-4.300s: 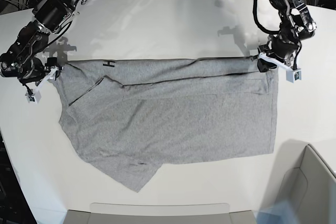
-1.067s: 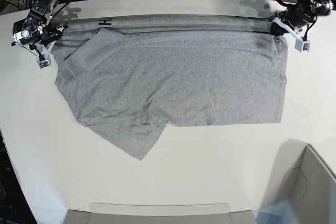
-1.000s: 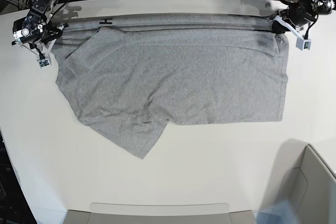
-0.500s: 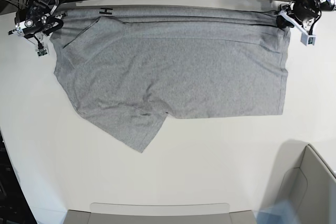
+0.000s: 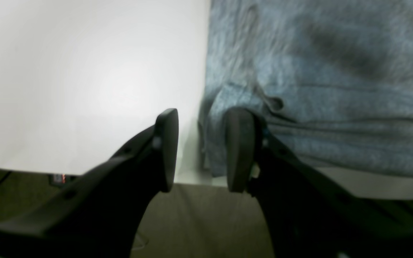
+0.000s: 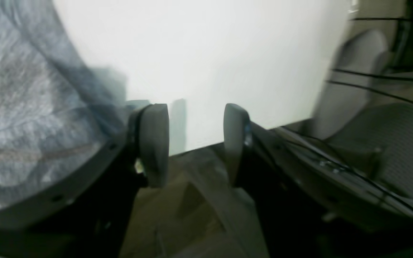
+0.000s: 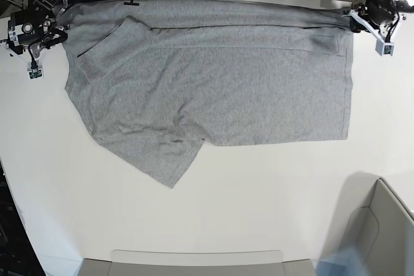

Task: Fold the T-shirt properly
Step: 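Drag the collar edge with both grippers toward the robot, then release the collar edge and move the right gripper to the hem corner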

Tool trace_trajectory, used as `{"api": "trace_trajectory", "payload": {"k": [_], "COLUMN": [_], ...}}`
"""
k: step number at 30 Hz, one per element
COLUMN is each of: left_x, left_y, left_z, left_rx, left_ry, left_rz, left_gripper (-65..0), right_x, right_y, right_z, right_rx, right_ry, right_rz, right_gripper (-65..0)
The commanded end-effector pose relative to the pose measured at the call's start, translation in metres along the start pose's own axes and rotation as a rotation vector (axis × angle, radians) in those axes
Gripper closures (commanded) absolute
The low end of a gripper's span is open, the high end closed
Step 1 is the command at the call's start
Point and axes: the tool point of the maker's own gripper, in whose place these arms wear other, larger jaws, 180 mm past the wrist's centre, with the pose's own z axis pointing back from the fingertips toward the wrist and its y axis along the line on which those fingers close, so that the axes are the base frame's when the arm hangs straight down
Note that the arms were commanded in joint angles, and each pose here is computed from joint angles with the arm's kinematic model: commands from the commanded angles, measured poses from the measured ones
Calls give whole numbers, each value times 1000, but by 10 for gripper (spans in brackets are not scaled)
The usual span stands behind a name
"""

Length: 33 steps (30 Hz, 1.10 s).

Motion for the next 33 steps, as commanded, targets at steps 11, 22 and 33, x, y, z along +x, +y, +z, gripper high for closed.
{"api": "trace_trajectory", "payload": {"k": [11,22,33], "left_x": [16,80,138], "left_y": [41,12,-48], "left_z": [30,39,27], "left_rx": [118,75,-61], "left_ry": [-70,-237,-359], "left_rz": [-9,-96,-162], "left_gripper": [-229,-229,-128], "right_x": [8,67,210], "right_y": [-19,-29,6], "right_z": [11,40,71], "right_rx": [-55,-88,-56], "right_ry": [-32,-206,-403], "right_rz": [-18,-124,93], "right_gripper": [-253,-252,-252]}}
